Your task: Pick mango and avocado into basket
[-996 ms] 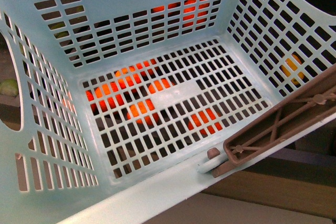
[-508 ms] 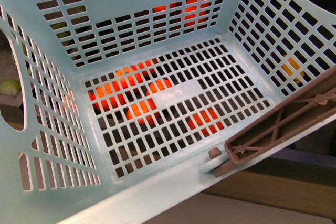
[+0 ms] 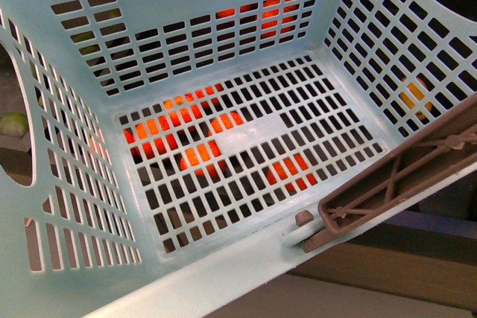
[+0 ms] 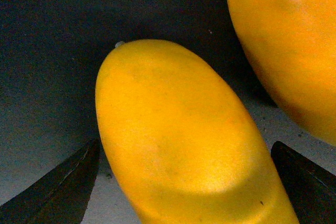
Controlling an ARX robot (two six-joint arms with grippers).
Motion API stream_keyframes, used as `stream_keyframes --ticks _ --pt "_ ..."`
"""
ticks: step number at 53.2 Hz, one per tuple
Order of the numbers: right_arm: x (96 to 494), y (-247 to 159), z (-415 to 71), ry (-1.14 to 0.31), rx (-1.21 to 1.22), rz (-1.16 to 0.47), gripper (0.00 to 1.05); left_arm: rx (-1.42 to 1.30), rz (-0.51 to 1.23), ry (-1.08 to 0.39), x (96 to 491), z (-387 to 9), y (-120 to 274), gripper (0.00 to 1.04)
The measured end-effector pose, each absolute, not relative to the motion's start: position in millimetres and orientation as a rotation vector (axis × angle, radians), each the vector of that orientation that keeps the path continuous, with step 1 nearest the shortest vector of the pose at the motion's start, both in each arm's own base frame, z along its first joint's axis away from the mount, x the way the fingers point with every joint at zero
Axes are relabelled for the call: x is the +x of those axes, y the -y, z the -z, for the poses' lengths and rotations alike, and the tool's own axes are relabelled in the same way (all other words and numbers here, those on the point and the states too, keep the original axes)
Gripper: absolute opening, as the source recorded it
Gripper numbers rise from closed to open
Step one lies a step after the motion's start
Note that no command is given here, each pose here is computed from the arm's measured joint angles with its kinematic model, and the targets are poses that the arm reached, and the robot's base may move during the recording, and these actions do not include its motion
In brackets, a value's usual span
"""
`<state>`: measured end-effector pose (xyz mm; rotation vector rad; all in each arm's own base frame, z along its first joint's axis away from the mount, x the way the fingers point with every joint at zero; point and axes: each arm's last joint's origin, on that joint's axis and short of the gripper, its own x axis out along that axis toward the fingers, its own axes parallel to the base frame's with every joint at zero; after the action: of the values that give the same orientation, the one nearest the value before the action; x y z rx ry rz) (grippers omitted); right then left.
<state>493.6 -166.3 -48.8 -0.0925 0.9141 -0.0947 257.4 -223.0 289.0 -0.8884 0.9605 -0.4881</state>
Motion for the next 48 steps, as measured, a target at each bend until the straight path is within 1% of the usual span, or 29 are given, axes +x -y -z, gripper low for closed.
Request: stream_keyframes --ticks 8,9,15,17,22,25,27,38,42,48 --pt "493 166 57 -0.932 -0.073 0.099 0.96 -0.889 0.488 -0.960 257 -289 223 0.05" --pt "493 166 58 -0.933 -0.069 0.100 0.95 -0.888 0.488 -0.960 257 -289 223 0.05" --pt "492 165 59 -0.936 -0.067 0.104 0.83 -0.889 0.488 -0.961 257 -289 223 0.05" --pt "492 165 59 -0.936 -0.064 0.106 0.76 -0.889 0.488 -0.961 257 -289 223 0.05" --pt "492 165 59 -0.935 -0.056 0.109 0.68 -0.889 0.488 -0.961 257 -289 223 0.05" --pt "492 165 60 -0.932 -0.045 0.111 0.60 -0.889 0.488 -0.961 257 -289 223 0.05" --pt "491 165 59 -0.928 -0.037 0.112 0.57 -0.889 0.488 -0.961 257 -289 223 0.05" --pt "475 158 53 -0.898 -0.001 0.090 0.56 -0.889 0.488 -0.961 257 -289 223 0.05" --pt "465 154 38 -0.851 0.023 0.068 0.56 -0.889 0.488 -0.961 257 -289 223 0.05" --pt "447 147 1 -0.751 0.046 0.029 0.56 -0.888 0.488 -0.960 257 -289 223 0.05"
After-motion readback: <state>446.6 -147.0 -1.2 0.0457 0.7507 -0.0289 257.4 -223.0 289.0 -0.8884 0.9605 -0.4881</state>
